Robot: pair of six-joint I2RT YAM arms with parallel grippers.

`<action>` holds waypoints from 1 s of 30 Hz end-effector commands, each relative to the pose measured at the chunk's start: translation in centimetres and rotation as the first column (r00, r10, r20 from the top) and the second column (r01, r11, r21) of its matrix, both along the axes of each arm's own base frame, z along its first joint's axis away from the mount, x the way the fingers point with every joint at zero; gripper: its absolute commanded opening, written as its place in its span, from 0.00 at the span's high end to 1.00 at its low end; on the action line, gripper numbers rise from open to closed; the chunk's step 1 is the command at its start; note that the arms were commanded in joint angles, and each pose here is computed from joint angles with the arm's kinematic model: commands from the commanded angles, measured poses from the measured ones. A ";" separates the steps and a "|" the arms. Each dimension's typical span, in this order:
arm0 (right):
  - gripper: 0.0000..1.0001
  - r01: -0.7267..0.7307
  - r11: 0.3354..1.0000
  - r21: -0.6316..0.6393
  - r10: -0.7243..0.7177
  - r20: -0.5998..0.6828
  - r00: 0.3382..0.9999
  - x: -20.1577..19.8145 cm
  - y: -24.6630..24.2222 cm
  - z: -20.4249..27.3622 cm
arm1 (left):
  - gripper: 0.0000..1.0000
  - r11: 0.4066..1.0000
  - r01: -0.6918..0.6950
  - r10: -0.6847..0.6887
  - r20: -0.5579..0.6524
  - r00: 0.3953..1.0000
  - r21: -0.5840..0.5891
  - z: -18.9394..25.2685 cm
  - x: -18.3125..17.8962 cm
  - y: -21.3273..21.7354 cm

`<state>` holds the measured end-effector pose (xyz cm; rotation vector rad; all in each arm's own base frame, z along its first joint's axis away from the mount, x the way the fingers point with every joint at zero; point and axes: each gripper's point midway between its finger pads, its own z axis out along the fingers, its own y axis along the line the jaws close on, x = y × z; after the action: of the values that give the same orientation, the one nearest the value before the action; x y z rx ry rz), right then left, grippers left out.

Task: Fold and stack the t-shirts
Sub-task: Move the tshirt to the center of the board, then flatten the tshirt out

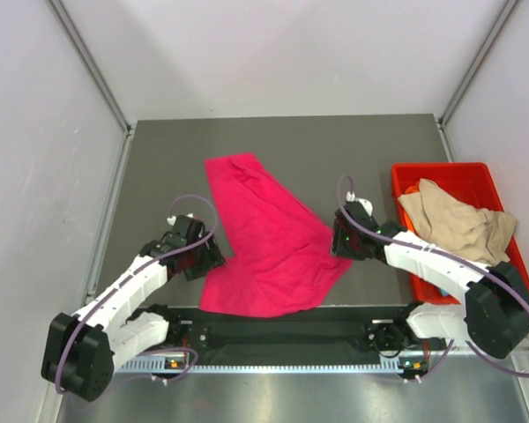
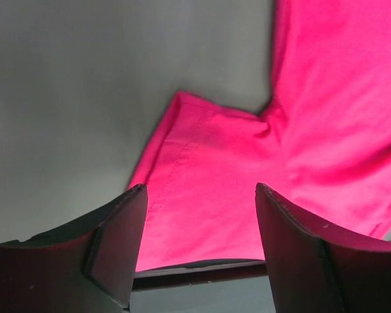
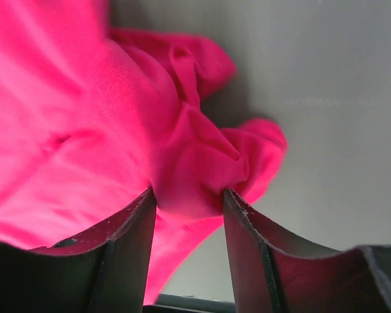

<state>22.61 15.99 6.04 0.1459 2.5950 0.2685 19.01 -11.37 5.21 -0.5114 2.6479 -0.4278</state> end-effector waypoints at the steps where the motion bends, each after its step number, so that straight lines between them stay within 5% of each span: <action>1: 0.54 0.034 0.999 0.034 -0.035 0.033 0.999 0.4 0.2 0.0 | 0.29 0.998 -0.030 0.033 0.043 0.999 -0.060 0.0 1.2 -0.9; 6: 0.54 0.024 0.997 0.073 -0.030 0.074 0.997 1.5 1.2 -1.7 | 0.35 0.998 -0.025 0.026 0.017 1.000 -0.058 -1.3 1.2 -1.3; 13: 0.60 0.059 0.998 -0.019 -0.055 0.172 0.984 7.6 1.2 -2.1 | 0.69 0.994 -0.033 0.039 0.058 0.998 -0.099 -1.0 2.7 -2.3; 15: 0.61 0.079 0.996 -0.044 -0.068 0.209 0.975 10.9 0.8 -1.5 | 0.69 0.992 -0.028 0.037 0.071 0.997 -0.122 -0.7 3.5 -2.9; 19: 0.61 0.099 0.992 -0.075 -0.077 0.254 0.964 17.0 -0.2 -0.6 | 0.60 0.993 -0.014 0.022 0.063 0.998 -0.119 -0.3 5.1 -3.7; 24: 0.61 0.017 0.992 -0.122 0.021 0.306 0.952 24.9 1.0 0.8 | 0.36 0.997 -0.021 0.029 0.099 0.995 -0.079 1.4 8.2 -3.9; 30: 0.59 0.022 0.981 -0.194 0.040 0.310 0.950 29.5 1.3 3.3 | 0.31 0.993 -0.069 0.084 0.155 0.984 -0.097 3.8 14.1 -3.7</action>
<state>50.32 17.60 6.47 0.0531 2.3203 0.1026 29.07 -15.45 6.99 -0.5725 2.5577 -0.5203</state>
